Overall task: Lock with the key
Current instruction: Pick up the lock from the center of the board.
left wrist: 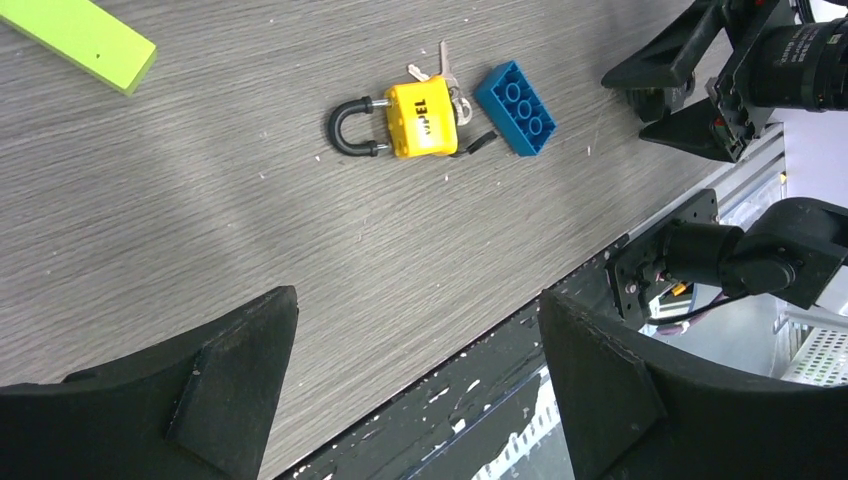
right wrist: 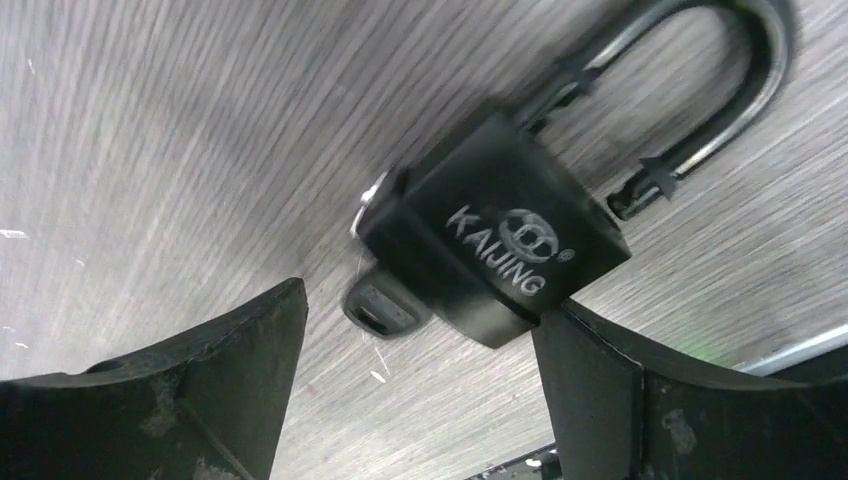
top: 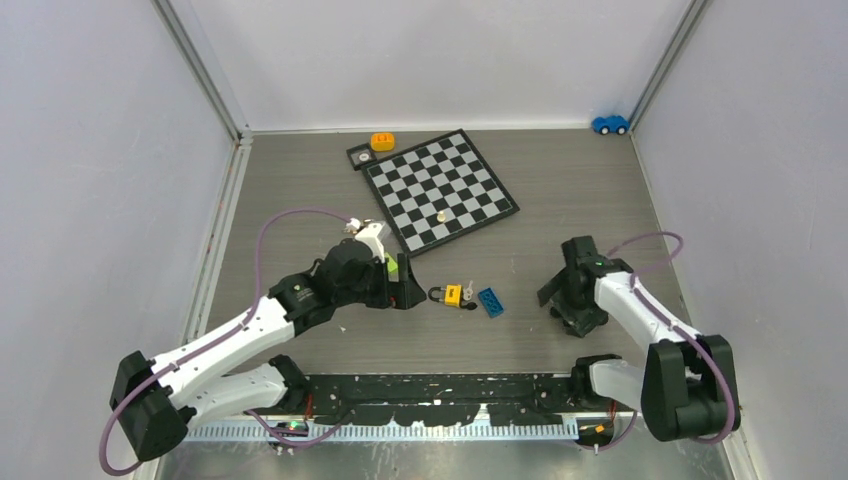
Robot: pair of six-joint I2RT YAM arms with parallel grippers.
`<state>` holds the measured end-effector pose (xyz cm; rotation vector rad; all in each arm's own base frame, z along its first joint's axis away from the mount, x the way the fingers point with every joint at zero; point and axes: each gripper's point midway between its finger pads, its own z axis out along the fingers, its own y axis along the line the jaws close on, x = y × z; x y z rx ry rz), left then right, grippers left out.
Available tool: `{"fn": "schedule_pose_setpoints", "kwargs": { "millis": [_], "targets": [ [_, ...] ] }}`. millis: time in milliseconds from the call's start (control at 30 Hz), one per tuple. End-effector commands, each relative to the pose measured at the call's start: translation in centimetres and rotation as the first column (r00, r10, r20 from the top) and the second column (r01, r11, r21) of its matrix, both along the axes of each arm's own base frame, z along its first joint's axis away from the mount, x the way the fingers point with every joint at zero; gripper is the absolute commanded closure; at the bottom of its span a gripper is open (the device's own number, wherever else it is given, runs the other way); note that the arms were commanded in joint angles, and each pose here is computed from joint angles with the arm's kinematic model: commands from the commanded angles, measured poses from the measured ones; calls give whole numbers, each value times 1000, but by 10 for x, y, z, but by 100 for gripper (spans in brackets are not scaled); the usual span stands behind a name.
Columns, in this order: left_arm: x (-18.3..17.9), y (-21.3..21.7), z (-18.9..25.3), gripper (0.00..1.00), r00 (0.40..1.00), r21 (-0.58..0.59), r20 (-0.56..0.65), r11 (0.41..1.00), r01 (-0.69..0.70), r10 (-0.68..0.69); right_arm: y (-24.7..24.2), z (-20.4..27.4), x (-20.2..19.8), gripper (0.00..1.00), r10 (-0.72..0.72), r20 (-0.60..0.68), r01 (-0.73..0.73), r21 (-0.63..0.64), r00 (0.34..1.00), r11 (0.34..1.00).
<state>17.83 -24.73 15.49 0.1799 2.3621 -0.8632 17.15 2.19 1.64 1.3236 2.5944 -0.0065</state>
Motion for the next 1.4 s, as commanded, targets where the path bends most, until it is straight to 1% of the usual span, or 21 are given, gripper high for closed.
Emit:
{"fn": "schedule_pose_setpoints", "kwargs": {
  "millis": [0, 100, 267, 333, 400, 500, 667, 767, 933, 1233, 1300, 1333, 1367],
  "targets": [
    [1, -1, 10, 8, 999, -49, 37, 999, 23, -21, 20, -1, 21, 14, 5, 41, -4, -21, 999, 1000],
    [1, 0, 11, 7, 999, -54, 35, 998, 20, -18, 15, -4, 19, 14, -6, 21, 7, -66, 1000, 998],
    [1, 1, 9, 8, 999, -50, 27, 999, 22, -21, -2, 8, 20, 13, -68, 66, 77, -144, 996, 987],
    [1, 0, 8, 8, 999, -50, 22, 998, 25, -24, -7, 18, 23, 13, -98, 96, 113, -156, 990, 981],
    [2, -2, 7, 8, 999, -48, 13, 998, 32, -31, -11, 26, 29, 12, -128, 127, 146, -148, 984, 978],
    [2, -6, 7, 8, 999, -45, 3, 998, 45, -45, -19, 30, 37, 12, -197, 144, 212, -102, 970, 972],
    [3, -9, 3, 9, 998, -46, -13, 997, 57, -57, -19, 21, 44, 12, -246, 102, 251, -38, 964, 967],
    [3, -9, 1, 10, 998, -43, -19, 997, 59, -60, -20, 12, 42, 12, -266, 60, 269, -52, 962, 962],
    [3, -6, -1, 10, 998, -39, -22, 998, 56, -57, -32, 3, 46, 12, -316, 41, 318, -73, 948, 945],
    [6, -5, -3, 10, 998, -40, -28, 998, 48, -49, -44, 3, 38, 18, -349, 48, 352, -118, 936, 928],
    [6, -5, -4, 10, 998, -42, -31, 998, 49, -50, -45, 4, 37, 22, -350, 52, 353, -119, 935, 928],
    [6, -6, -4, 10, 998, -43, -33, 998, 50, -51, -46, 4, 37, 26, -348, 54, 352, -119, 936, 929],
    [6, -6, -4, 10, 998, -43, -37, 998, 50, -52, -46, 5, 37, 33, -339, 56, 344, -120, 939, 931]
  ]
}}
